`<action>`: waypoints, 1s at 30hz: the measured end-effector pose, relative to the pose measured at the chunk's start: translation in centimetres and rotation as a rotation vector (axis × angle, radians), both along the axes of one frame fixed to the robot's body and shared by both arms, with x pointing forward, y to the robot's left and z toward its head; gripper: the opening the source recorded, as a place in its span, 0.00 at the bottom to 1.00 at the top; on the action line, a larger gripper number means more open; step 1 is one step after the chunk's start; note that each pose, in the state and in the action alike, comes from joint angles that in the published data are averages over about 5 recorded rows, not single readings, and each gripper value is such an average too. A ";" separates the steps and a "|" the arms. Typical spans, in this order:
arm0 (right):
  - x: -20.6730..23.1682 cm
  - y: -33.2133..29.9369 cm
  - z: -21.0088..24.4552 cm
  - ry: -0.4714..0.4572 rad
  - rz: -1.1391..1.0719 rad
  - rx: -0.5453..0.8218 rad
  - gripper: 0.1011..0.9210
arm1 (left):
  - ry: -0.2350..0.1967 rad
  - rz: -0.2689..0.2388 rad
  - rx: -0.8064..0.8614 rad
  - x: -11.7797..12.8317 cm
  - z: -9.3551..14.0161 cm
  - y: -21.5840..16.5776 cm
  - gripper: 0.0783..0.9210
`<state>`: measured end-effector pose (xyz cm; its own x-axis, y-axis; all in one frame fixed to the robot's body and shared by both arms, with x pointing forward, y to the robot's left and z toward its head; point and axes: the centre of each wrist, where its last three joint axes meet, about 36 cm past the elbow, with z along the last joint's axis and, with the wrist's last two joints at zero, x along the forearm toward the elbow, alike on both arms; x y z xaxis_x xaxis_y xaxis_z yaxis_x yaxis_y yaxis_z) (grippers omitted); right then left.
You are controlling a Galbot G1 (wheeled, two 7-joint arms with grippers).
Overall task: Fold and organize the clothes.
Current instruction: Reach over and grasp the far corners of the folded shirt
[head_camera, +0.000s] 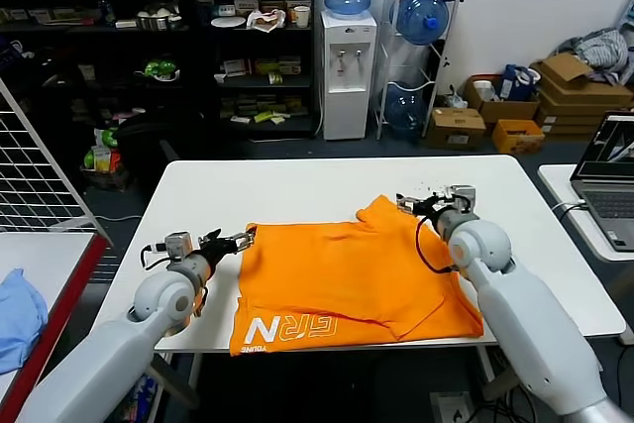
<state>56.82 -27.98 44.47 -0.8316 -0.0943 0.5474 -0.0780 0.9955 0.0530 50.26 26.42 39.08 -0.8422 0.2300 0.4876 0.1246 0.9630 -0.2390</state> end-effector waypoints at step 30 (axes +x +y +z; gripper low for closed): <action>2.8 1.1 -4.1 0.157 0.027 -0.027 0.78 | 0.044 -0.050 0.078 3.0 -2.3 -2.0 0.79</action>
<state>59.67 -26.92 40.42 -0.7329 -0.0993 0.6731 -0.0977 0.9944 0.0404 53.30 24.43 36.81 -0.8080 0.2312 0.5419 0.1644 0.9717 -0.1695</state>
